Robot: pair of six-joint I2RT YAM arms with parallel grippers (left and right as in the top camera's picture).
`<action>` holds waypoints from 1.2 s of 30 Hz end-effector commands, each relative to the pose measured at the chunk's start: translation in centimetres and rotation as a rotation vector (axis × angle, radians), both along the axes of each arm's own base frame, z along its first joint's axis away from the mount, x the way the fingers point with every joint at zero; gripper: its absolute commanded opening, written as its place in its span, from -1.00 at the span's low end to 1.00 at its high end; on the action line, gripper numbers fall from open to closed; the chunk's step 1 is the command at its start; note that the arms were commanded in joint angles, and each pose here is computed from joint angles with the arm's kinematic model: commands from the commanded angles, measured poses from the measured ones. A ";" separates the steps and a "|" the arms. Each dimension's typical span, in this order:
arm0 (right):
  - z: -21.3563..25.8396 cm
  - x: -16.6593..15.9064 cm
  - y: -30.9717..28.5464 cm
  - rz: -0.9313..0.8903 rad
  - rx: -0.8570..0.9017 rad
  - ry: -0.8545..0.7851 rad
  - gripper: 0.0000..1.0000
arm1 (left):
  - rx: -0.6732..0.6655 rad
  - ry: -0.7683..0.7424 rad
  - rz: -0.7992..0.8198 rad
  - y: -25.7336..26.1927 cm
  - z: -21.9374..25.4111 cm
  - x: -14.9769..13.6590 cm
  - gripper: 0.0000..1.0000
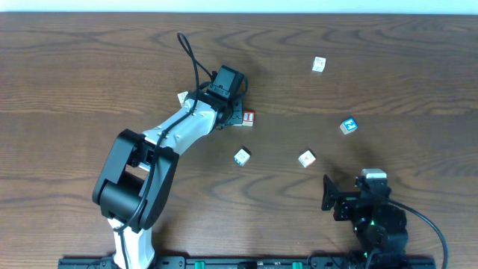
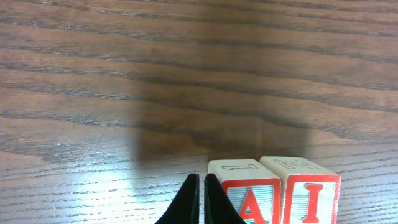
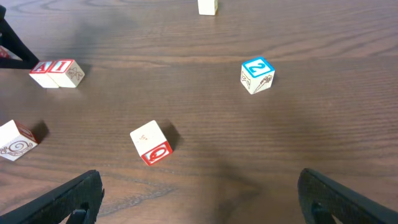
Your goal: Spell out Ai2
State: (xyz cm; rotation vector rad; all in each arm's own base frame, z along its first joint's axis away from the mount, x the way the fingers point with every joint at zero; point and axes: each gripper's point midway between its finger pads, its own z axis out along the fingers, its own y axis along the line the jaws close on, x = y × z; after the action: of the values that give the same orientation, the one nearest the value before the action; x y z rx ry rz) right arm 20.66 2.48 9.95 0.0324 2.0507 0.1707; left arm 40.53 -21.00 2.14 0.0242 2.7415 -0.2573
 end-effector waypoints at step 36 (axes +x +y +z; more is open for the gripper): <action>-0.1 0.0 0.0 0.001 -0.002 -0.001 0.98 | 0.217 -0.511 0.509 27.8 28.9 -33.9 -0.88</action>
State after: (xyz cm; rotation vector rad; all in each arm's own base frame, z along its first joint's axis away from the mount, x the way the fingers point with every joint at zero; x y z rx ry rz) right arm 20.66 2.48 9.97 0.0326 2.0496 0.1705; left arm 7.68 6.50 32.37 -0.4370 2.1477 0.1754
